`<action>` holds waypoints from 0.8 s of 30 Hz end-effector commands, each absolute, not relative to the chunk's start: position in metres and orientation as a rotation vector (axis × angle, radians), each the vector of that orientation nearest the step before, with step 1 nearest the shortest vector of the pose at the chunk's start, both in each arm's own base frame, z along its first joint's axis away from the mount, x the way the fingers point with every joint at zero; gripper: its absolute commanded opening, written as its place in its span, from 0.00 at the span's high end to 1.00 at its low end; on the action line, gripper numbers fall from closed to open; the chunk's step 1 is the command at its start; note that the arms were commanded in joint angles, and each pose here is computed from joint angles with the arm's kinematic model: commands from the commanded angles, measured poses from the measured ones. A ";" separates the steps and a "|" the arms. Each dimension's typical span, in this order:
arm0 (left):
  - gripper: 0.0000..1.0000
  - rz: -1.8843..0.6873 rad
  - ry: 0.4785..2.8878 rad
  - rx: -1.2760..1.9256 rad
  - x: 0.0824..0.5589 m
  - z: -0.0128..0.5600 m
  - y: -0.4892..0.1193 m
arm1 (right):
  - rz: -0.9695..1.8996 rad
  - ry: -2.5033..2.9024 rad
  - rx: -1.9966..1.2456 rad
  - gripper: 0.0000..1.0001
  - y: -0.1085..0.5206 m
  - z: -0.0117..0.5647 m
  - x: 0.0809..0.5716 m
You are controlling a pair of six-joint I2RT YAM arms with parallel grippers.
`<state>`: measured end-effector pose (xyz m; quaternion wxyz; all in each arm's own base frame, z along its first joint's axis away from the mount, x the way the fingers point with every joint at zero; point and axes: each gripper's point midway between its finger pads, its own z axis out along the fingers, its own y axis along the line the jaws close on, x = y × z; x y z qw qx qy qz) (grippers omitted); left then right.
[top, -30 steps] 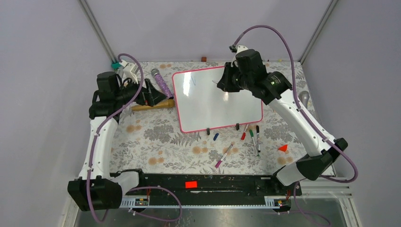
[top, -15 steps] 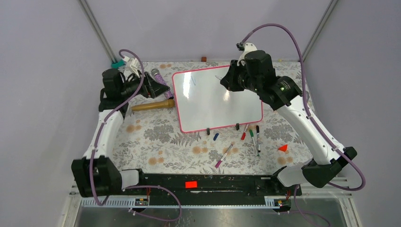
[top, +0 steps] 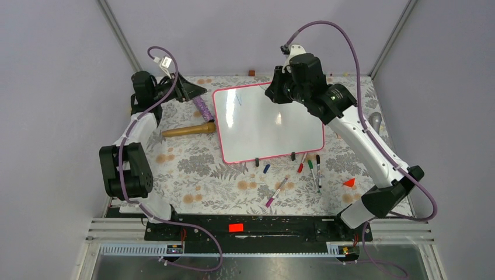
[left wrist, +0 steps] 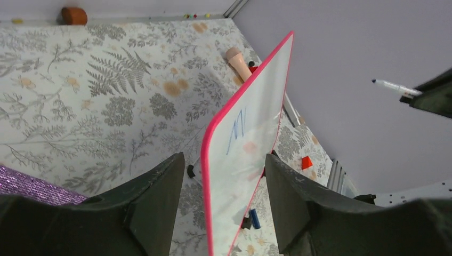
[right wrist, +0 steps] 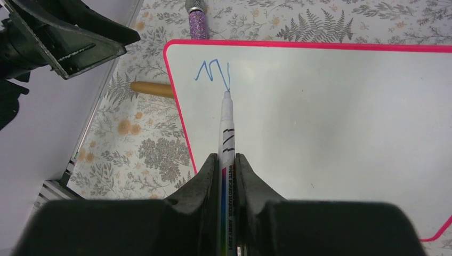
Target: Write a sentence on the whiteboard
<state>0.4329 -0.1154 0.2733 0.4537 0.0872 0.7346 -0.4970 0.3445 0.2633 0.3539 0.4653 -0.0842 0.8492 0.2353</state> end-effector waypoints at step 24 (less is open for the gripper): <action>0.29 -1.366 1.714 0.459 0.449 0.245 -0.158 | 0.647 2.046 -0.232 1.00 0.294 0.362 0.379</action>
